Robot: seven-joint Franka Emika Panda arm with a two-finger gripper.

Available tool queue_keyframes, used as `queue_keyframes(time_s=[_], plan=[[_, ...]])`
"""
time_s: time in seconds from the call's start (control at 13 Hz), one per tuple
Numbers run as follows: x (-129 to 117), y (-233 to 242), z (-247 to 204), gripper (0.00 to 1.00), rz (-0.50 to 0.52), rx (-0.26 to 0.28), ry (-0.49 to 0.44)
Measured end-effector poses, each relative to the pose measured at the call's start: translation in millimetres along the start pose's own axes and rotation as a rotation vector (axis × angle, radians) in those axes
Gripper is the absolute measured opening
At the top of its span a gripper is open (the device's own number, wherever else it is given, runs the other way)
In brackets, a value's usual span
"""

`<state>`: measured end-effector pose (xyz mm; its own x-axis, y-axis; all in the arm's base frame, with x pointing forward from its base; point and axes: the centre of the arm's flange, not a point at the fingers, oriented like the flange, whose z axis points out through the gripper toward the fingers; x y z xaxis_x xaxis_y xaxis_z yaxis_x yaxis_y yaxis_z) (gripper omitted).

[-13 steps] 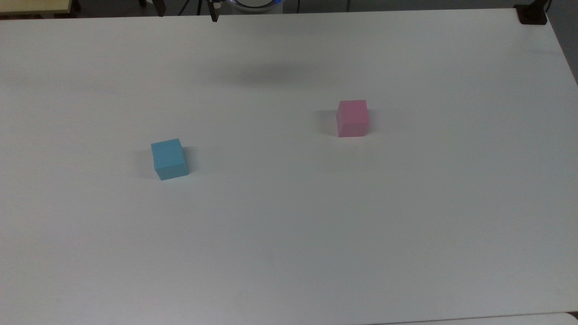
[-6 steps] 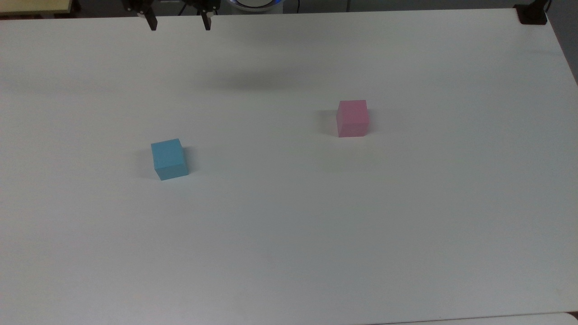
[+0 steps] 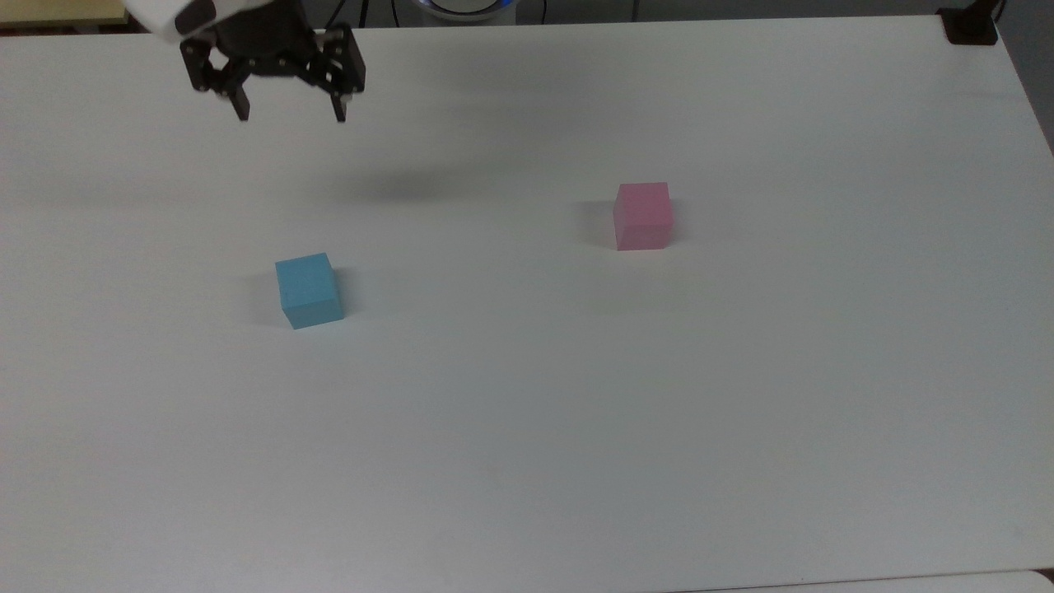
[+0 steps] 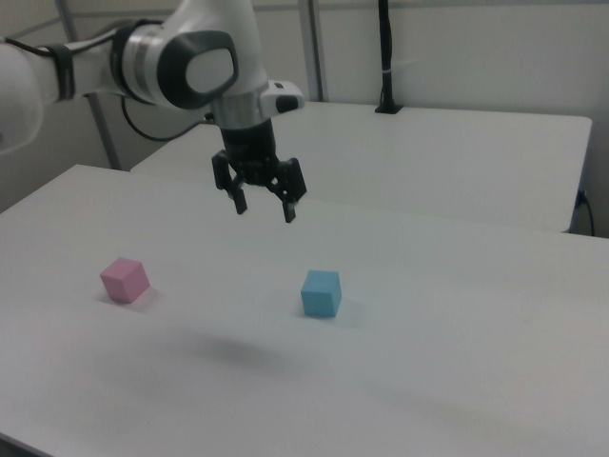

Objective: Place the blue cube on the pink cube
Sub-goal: 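Lower the open gripper around the light-blue cube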

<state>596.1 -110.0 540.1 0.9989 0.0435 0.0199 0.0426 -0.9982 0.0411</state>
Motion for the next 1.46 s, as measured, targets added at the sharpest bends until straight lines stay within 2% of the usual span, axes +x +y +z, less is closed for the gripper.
queue_keyframes(time_s=[0.23,0.46,0.92,1.46], plan=[[22.5,8.7,39.7,1.00,0.004,-0.027,0.019],[43.8,14.4,99.3,1.00,0.004,-0.040,0.001],[60.6,16.6,155.8,1.00,-0.002,-0.058,0.025],[69.8,15.9,197.0,1.00,-0.010,-0.071,0.044]])
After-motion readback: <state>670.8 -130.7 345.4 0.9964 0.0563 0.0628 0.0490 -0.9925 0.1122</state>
